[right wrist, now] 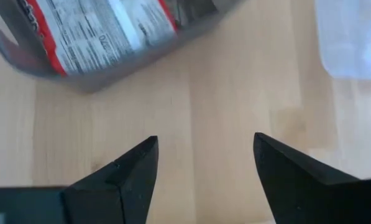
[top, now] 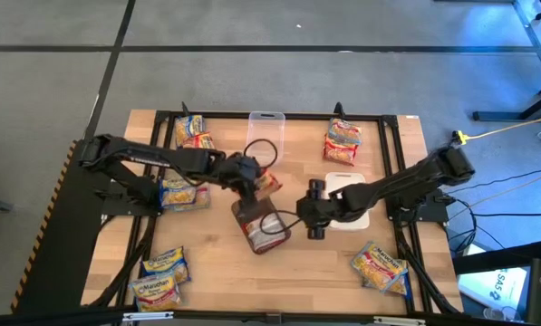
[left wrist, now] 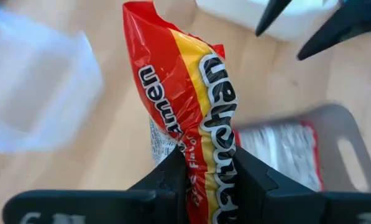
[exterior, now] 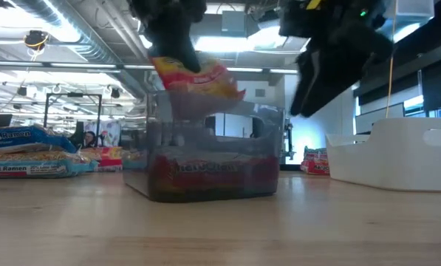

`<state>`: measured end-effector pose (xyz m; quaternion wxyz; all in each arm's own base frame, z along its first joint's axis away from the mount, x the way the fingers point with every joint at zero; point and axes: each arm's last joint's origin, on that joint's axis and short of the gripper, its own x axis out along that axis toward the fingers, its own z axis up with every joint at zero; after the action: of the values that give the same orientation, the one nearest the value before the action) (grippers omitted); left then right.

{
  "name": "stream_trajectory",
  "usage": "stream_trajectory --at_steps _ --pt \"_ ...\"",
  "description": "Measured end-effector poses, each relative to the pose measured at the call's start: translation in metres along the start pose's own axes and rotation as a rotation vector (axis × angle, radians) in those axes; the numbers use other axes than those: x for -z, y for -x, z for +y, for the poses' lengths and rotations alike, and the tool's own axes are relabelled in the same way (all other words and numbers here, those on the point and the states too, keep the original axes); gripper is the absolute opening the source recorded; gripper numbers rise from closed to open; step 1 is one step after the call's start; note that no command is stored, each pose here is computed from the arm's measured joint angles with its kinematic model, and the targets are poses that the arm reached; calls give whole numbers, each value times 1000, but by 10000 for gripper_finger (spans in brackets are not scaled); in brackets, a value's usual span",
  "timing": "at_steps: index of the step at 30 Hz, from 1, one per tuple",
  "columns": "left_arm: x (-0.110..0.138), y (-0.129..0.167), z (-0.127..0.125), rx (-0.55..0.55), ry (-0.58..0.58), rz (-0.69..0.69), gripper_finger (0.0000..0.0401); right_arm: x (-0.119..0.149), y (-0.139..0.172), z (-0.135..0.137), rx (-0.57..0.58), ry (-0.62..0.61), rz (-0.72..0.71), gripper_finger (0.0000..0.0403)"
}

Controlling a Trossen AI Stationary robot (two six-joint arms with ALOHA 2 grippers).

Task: Sort Maruchan noodles
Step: Remove the red noodle pack from the gray bin

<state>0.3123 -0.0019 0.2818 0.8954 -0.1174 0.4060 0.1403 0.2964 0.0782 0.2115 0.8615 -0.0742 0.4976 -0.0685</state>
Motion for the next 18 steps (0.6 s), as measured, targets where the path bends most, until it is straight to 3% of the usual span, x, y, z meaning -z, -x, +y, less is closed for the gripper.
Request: stream_trajectory --at_steps 5,9,18 --pt "-16 -17 12 -27 -65 -136 78 4 17 -7 4 -58 10 237" --pt "-22 -43 20 -41 -80 -168 79 9 19 -9 33 -75 53 237" --pt "-15 -99 27 16 -63 -97 79 21 21 -13 95 -120 163 237"
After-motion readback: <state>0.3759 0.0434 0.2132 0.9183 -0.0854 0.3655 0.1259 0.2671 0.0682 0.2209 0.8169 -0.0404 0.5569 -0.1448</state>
